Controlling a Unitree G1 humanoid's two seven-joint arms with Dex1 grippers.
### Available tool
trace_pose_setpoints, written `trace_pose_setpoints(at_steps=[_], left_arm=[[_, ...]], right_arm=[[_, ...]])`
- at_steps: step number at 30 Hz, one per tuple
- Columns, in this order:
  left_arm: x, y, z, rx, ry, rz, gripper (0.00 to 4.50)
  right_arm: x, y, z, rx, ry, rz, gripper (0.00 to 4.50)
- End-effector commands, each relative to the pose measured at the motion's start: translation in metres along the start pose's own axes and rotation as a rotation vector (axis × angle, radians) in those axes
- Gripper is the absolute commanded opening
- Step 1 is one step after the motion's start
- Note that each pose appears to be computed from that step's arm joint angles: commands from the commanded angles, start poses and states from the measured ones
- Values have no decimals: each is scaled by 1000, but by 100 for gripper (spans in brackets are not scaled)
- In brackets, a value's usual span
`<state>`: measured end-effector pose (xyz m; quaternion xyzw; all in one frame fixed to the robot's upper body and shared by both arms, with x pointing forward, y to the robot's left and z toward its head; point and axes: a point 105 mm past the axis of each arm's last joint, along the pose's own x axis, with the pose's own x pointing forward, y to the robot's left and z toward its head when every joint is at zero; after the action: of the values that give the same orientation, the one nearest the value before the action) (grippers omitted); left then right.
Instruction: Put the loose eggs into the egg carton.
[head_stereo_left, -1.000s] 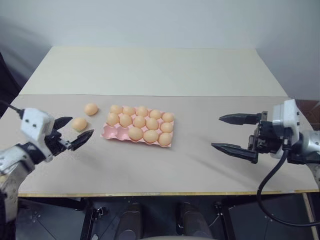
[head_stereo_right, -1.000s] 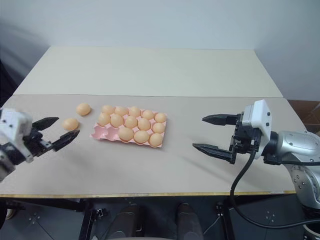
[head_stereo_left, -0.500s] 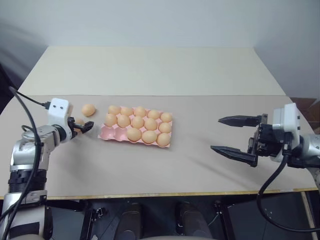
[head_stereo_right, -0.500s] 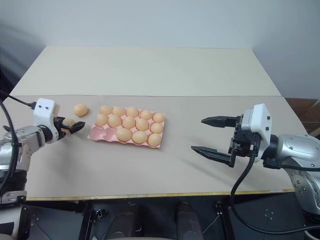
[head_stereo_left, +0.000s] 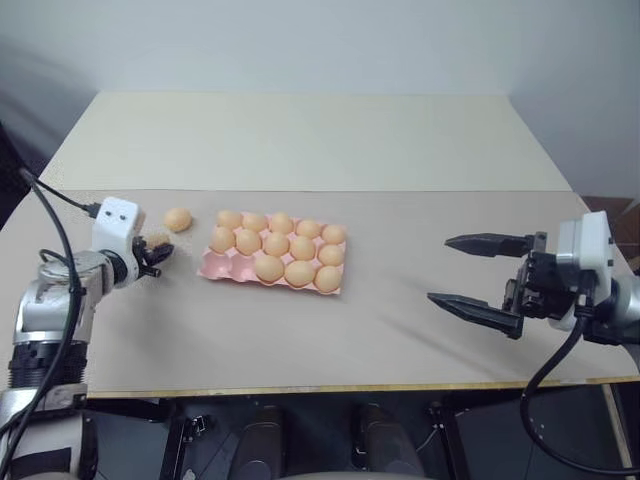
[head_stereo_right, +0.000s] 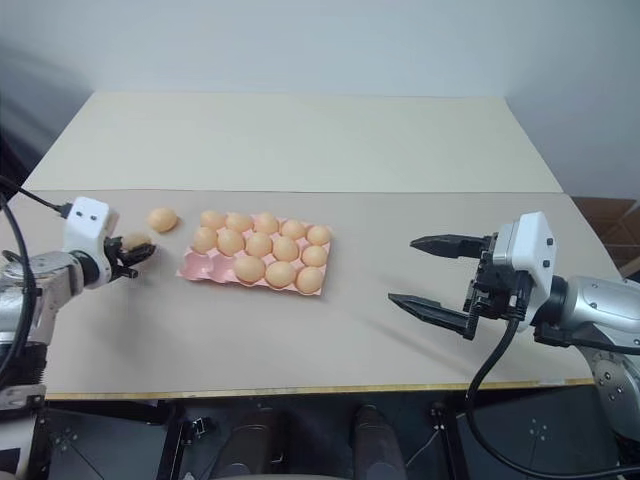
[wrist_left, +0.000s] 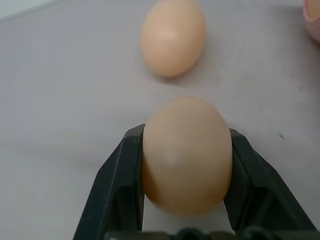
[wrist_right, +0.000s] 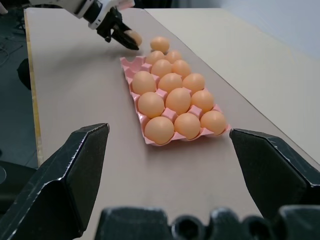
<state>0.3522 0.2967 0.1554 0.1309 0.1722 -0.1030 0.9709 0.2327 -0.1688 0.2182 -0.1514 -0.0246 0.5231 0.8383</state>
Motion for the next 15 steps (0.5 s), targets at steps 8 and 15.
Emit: trace_pose_setpoints(at_steps=[8,15], left_arm=[[-15,-96,36,160,-193,-472,174],[-3,-116,30,144,-165,-571,267]], right_arm=[[-2,5,10,-32,-28,-13,450],[0,6,11,-28,-31,-29,450]])
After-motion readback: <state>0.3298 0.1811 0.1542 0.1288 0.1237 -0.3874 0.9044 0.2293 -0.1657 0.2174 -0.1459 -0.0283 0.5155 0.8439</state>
